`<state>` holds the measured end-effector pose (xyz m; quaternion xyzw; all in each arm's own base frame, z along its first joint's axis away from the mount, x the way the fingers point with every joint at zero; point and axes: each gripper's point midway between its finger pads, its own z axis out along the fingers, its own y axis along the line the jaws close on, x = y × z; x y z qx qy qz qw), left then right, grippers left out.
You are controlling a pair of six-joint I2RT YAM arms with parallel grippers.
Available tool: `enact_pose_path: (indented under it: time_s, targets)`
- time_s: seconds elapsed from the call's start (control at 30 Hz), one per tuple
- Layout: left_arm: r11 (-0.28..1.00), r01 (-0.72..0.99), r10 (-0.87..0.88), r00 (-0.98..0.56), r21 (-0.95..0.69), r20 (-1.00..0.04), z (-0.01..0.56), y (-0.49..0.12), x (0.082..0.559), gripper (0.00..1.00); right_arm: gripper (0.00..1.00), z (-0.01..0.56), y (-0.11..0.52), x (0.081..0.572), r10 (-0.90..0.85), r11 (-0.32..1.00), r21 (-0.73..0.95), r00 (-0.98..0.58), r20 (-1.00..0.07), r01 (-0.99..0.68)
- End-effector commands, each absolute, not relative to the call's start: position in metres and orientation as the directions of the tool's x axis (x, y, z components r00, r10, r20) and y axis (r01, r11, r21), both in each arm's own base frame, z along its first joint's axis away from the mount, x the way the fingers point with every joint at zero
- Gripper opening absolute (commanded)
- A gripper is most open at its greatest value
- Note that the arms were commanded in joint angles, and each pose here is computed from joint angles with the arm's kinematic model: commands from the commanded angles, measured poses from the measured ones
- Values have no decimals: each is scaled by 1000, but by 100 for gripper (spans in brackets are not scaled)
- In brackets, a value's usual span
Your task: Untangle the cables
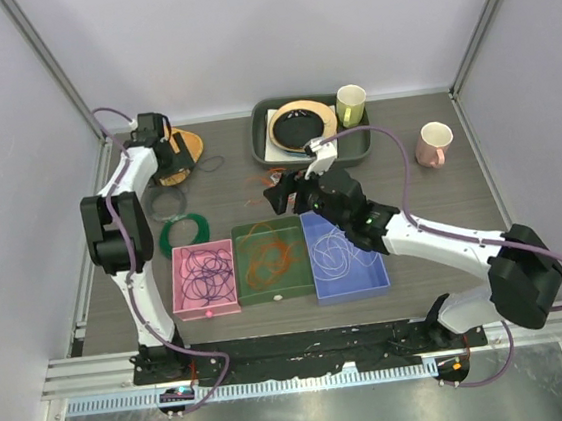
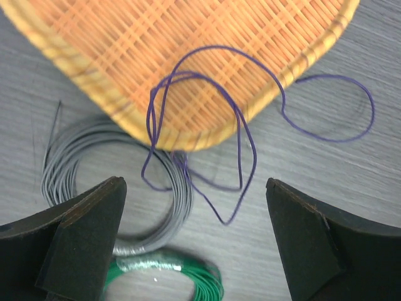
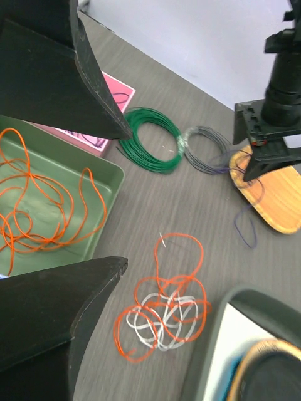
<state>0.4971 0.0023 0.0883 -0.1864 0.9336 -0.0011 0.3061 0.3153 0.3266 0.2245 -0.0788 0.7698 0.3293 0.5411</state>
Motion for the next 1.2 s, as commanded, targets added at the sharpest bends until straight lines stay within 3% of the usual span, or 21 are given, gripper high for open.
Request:
enact_pose_path:
  time_s: [0.0, 0.07, 0.1, 0.17, 0.23, 0.27, 0.3, 0.33, 0.43, 0.67, 0.9, 1.17]
  targets:
    - [955, -293, -260, -771, -39, -582, 87, 11, 516, 92, 80, 250, 301, 325, 281, 820, 387, -292, -914, -421]
    - [956, -290, -257, -771, -39, -583, 90, 11, 522, 87, 80, 251, 297, 324, 286, 824, 387, -287, -914, -413]
    - [958, -285, -256, -774, -43, -579, 89, 10, 524, 76, 80, 251, 295, 324, 288, 829, 386, -283, -915, -405]
    - [959, -279, -252, -778, -43, -575, 90, 9, 529, 68, 80, 249, 292, 325, 285, 836, 382, -283, -916, -394]
    - [961, -276, -243, -781, -31, -575, 88, 11, 532, 52, 80, 248, 291, 324, 280, 839, 379, -287, -916, -390]
    - [959, -283, -242, -790, -16, -563, 87, 13, 529, 41, 80, 248, 288, 324, 282, 842, 379, -286, -916, -383]
    - [959, -283, -241, -786, -15, -570, 93, 13, 532, 10, 80, 247, 287, 323, 283, 844, 380, -286, -915, -380]
    - [959, -283, -241, -799, -8, -550, 93, 13, 527, 0, 80, 249, 284, 323, 288, 847, 380, -279, -916, -371]
    - [961, -273, -252, -781, -51, -572, 117, 7, 527, 0, 80, 249, 279, 323, 292, 855, 377, -270, -918, -356]
    - [944, -190, -331, -522, -271, -786, 277, -15, 505, 0, 80, 250, 263, 322, 306, 873, 373, -242, -921, -315]
    - [901, 9, -401, -360, -433, -842, 387, -53, 454, 0, 80, 257, 258, 316, 332, 860, 391, -222, -917, -327]
    - [826, 76, -512, -313, -558, -800, 445, -75, 377, 0, 80, 261, 256, 308, 344, 844, 404, -221, -912, -353]
